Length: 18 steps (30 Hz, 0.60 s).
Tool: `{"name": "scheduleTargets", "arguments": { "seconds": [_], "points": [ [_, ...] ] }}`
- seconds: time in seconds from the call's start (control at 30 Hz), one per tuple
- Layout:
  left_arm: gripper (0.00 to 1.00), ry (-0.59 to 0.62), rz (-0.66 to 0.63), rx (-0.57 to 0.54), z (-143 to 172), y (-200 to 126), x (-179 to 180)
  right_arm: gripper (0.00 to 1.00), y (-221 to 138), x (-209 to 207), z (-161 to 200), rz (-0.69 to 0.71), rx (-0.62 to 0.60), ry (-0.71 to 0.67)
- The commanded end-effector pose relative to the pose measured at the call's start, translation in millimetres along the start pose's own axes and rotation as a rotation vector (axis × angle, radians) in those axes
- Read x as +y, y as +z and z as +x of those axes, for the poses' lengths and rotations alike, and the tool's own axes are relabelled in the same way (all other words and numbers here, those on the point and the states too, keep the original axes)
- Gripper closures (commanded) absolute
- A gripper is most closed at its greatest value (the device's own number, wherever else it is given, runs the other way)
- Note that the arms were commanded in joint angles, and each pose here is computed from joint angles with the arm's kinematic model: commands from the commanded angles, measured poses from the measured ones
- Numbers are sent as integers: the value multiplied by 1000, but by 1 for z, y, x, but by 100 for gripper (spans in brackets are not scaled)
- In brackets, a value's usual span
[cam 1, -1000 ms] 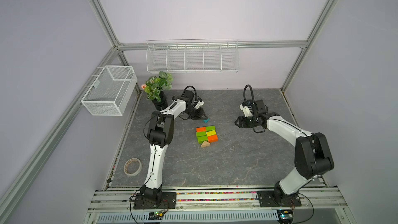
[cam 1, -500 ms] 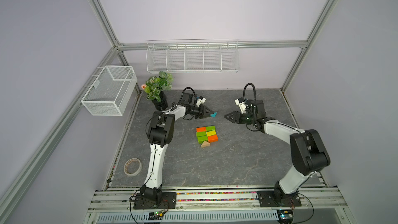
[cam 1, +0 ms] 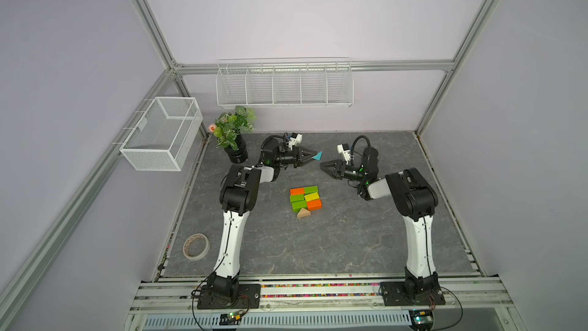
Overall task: Assemble a piece of candy with building blocks
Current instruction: Assemble the building block at the center of the board.
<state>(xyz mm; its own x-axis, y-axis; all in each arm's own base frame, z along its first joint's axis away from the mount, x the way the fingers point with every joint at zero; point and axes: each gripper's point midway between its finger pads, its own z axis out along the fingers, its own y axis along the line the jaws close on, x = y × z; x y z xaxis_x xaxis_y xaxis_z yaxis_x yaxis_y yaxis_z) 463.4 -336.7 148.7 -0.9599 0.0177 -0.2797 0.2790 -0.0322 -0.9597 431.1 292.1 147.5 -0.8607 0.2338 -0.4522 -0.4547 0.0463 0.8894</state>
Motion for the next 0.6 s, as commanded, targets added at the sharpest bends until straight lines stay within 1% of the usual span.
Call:
{"name": "scheduleTargets", "arguments": {
  "seconds": [0.0,0.23,0.37,0.5,0.57],
  "points": [
    [100,-54,39,29,5,-3,-5,38,0,15,-11,-47,-10,-57],
    [100,-55,38,38,11,-4,-8,39,9,1,-26,-57,-6,-67],
    [100,-59,37,40,15,-5,-11,39,13,-8,-27,-18,33,-78],
    [100,-51,38,40,18,-7,-17,39,10,-18,-25,56,55,-109],
    [100,-55,32,39,19,-7,-15,39,10,-18,-23,72,62,-120]
  ]
}}
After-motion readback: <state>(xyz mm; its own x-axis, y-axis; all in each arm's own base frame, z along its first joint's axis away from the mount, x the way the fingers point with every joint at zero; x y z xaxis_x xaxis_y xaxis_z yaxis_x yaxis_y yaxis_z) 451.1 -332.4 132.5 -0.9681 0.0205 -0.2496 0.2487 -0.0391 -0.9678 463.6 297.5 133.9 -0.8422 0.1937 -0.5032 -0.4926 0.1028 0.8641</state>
